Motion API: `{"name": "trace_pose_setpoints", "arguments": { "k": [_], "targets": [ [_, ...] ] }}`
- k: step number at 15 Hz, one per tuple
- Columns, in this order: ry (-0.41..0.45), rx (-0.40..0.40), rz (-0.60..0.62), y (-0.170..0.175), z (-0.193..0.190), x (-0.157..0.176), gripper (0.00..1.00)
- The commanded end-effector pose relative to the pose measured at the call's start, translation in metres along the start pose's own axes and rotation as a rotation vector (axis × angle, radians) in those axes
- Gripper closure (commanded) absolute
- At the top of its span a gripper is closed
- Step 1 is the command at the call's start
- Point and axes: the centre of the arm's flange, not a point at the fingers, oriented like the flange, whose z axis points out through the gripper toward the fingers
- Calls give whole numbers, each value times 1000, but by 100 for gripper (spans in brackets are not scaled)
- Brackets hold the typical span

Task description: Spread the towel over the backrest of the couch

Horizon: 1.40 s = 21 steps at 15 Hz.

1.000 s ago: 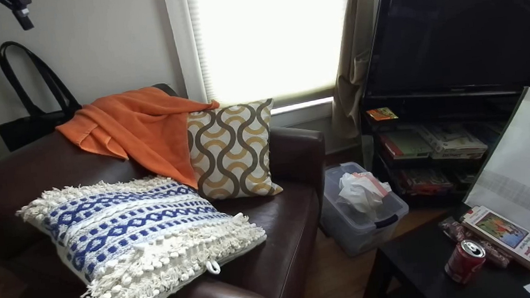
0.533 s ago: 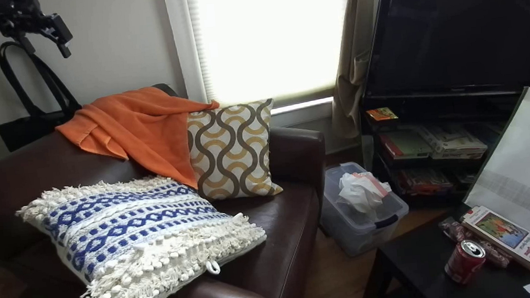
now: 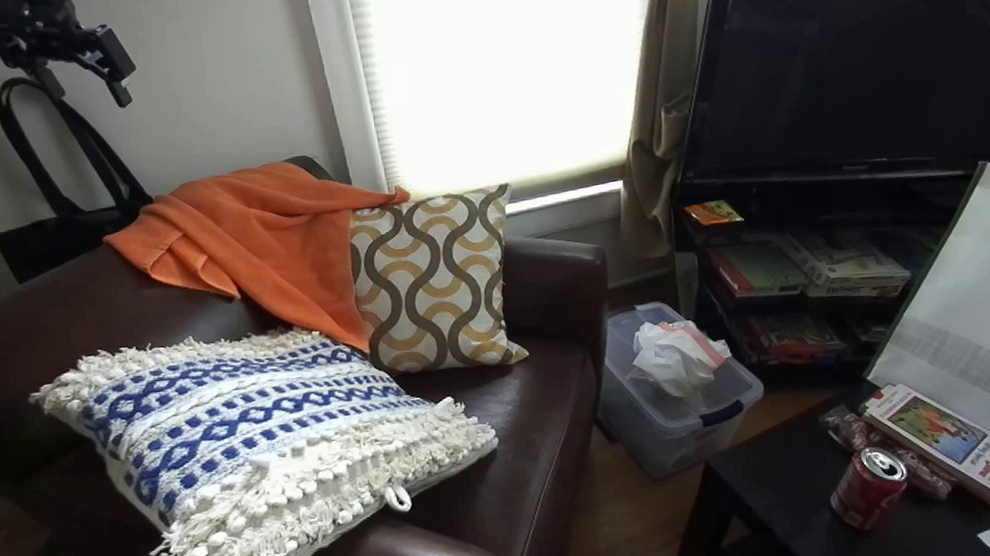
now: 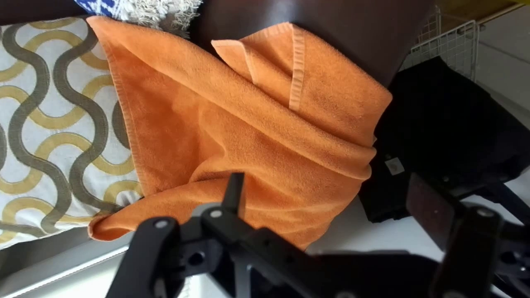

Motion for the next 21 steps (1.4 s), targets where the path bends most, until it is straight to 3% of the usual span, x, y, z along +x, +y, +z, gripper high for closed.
{"name": "trace_pose_setpoints", "arguments": {
  "k": [1,5,8,15,21],
  "targets": [
    [-13,4,-18,-5,12,3,0],
    [-36,82,-102,-46,58,14,0],
    [-19,84,-126,-61,96,20,0],
    [-121,125,-59,-43,183,14,0],
    [-135,147,1,-31,235,14,0]
  ]
}}
